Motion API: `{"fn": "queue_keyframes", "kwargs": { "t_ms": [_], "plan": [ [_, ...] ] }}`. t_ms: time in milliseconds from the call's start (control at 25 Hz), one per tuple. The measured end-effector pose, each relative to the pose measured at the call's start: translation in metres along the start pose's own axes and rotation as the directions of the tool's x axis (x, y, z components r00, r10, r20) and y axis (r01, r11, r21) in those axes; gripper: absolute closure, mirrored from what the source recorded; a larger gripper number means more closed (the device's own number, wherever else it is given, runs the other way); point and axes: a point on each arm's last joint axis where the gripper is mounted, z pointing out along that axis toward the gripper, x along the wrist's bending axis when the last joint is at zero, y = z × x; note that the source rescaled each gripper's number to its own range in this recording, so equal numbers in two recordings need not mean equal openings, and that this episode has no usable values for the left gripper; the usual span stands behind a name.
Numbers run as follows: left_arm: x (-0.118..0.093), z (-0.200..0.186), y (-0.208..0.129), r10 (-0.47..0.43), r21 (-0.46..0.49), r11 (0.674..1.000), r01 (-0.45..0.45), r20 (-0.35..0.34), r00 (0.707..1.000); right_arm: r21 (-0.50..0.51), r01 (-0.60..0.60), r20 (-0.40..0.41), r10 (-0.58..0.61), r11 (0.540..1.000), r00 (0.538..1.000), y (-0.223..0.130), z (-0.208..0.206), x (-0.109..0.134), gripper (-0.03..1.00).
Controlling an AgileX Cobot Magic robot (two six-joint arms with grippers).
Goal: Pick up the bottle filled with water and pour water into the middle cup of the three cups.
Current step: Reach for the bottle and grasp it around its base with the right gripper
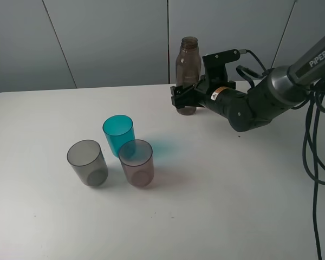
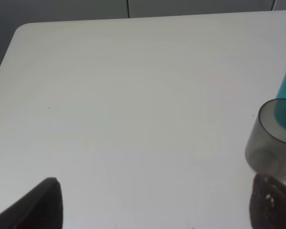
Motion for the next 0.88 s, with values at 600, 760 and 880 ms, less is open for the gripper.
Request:
{"fn": "queue_keyframes", "kwargs": {
  "t_ms": [600, 760, 880],
  "plan": [
    [0.000, 0.000, 0.000, 0.000, 0.000, 1.000, 0.000, 0.000, 1.000, -0.013, 0.005, 0.005, -0.005, 1.000, 1.000, -0.004, 0.008, -0.004, 0.00],
    [0.000, 0.000, 0.000, 0.000, 0.000, 1.000, 0.000, 0.000, 1.000, -0.007, 0.003, 0.006, -0.003, 1.000, 1.000, -0.009, 0.016, -0.004, 0.00],
    [0.000, 0.000, 0.000, 0.000, 0.000, 1.000, 0.000, 0.000, 1.000, -0.023, 0.005, 0.004, -0.005, 1.000, 1.000, -0.007, 0.020, -0.003, 0.00]
  ]
}}
